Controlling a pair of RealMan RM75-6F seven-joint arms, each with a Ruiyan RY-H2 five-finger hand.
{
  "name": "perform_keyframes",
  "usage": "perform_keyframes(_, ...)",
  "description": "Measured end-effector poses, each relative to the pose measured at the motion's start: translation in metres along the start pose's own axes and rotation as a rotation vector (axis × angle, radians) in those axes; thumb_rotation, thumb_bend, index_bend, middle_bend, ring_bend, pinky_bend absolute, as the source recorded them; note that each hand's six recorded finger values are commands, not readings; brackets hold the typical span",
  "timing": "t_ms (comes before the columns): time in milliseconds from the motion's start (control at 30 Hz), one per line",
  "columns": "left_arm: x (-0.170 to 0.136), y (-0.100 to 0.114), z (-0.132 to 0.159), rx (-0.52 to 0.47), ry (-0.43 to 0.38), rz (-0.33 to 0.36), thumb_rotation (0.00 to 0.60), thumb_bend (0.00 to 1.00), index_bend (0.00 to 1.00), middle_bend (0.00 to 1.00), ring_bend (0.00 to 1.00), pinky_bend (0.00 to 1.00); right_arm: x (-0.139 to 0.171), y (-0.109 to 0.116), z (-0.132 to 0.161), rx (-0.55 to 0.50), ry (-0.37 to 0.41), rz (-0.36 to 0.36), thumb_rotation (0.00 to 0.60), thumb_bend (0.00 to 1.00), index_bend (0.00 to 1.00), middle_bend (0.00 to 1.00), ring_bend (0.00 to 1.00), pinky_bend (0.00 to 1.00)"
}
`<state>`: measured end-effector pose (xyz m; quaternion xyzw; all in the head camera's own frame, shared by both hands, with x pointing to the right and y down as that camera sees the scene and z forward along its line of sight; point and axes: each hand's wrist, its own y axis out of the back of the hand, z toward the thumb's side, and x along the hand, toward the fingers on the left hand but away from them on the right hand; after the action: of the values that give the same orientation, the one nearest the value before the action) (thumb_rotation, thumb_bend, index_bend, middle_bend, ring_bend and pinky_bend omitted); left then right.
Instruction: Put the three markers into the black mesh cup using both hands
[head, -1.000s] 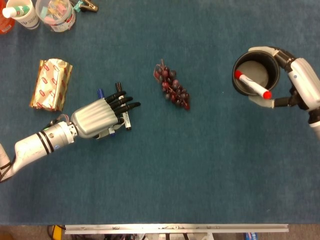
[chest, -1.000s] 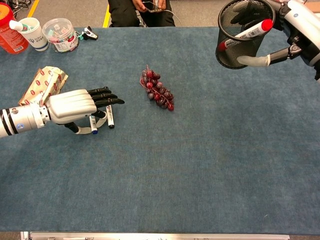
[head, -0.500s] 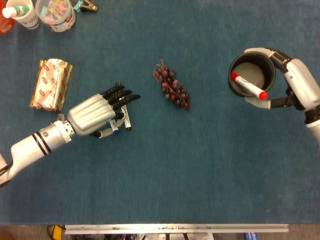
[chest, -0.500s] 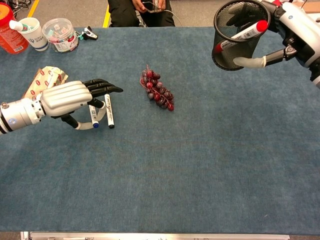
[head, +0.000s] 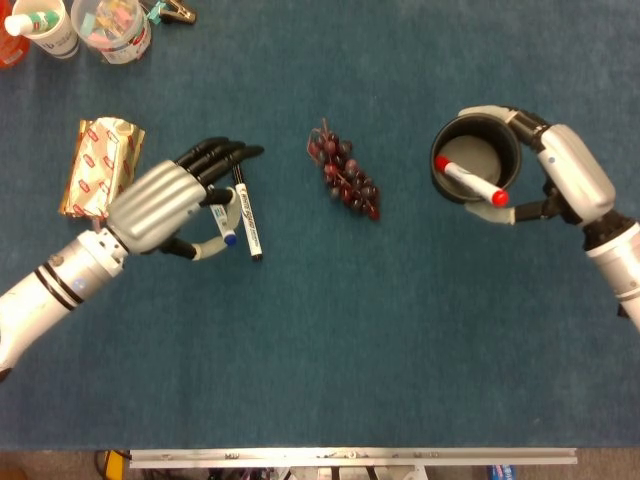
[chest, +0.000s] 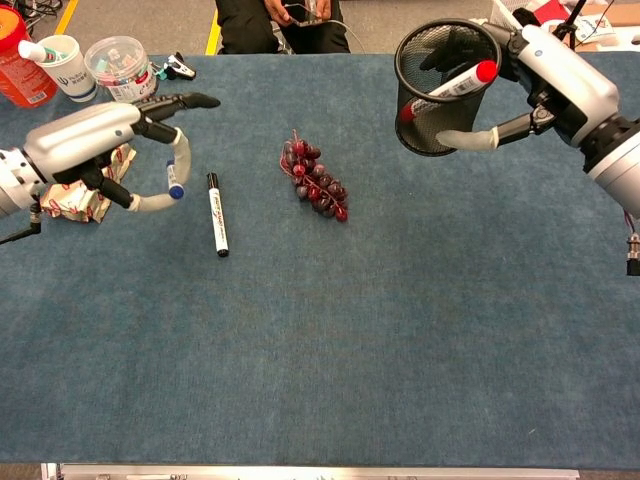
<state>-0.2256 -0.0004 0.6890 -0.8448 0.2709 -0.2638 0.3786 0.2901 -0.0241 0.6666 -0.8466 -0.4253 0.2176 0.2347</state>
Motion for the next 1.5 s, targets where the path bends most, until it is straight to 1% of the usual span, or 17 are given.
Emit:
perform_keyframes(133,-0.004,0.023,0.009,-0.083,0.024,0.047,0.6,0.29,0.65,0.05,0.0,0.01,-0.003,-0.011,0.0,-0.005,0.005,0.02,0.6,0.37,0.4,0.37,0.24,0.25)
perform_keyframes(333,-0.007,0.052,0.021,-0.211,0.05,0.103,0.6,0.29,0.65,0.05,0.0,0.01,-0.012,-0.03,0.002,0.001,0.017,0.053,0.6,0.37,0.4,0.37,0.24,0.25)
perform_keyframes(533,-0.009,0.07,0.03,-0.371,0.064,0.135,0.6,0.29,0.66,0.06,0.0,0.01,-0.022,-0.051,0.004,0.007,0.029,0.078,0.6,0.37,0.4,0.37,0.24,0.25)
perform_keyframes(667,-0.01,0.081,0.038,-0.442,0.064,0.148,0.6,0.29,0.66,0.06,0.0,0.01,-0.033,-0.065,0.006,0.009,0.035,0.095,0.6,0.37,0.4,0.37,0.24,0.25)
perform_keyframes(800,-0.008,0.088,0.044,-0.512,0.061,0.159,0.6,0.29,0.65,0.06,0.0,0.01,-0.043,-0.078,0.01,0.008,0.042,0.113,0.6,0.37,0.4,0.37,0.24,0.25)
perform_keyframes(1033,-0.001,0.096,0.06,-0.672,0.048,0.159,0.6,0.29,0.65,0.06,0.0,0.01,-0.057,-0.102,0.015,0.008,0.052,0.138,0.6,0.37,0.4,0.37,0.24,0.25)
perform_keyframes(1200,0.006,0.099,0.07,-0.707,0.031,0.146,0.6,0.29,0.65,0.06,0.0,0.01,-0.069,-0.118,0.02,0.004,0.057,0.146,0.6,0.37,0.4,0.37,0.24,0.25)
perform_keyframes(1333,0.01,0.1,0.077,-0.754,0.019,0.143,0.6,0.29,0.65,0.06,0.0,0.01,-0.077,-0.129,0.024,-0.001,0.058,0.147,0.6,0.37,0.4,0.37,0.24,0.25)
perform_keyframes(1500,0.015,0.095,0.081,-0.783,0.019,0.124,0.6,0.29,0.65,0.06,0.0,0.01,-0.088,-0.142,0.03,-0.001,0.06,0.154,0.6,0.37,0.4,0.37,0.24,0.25)
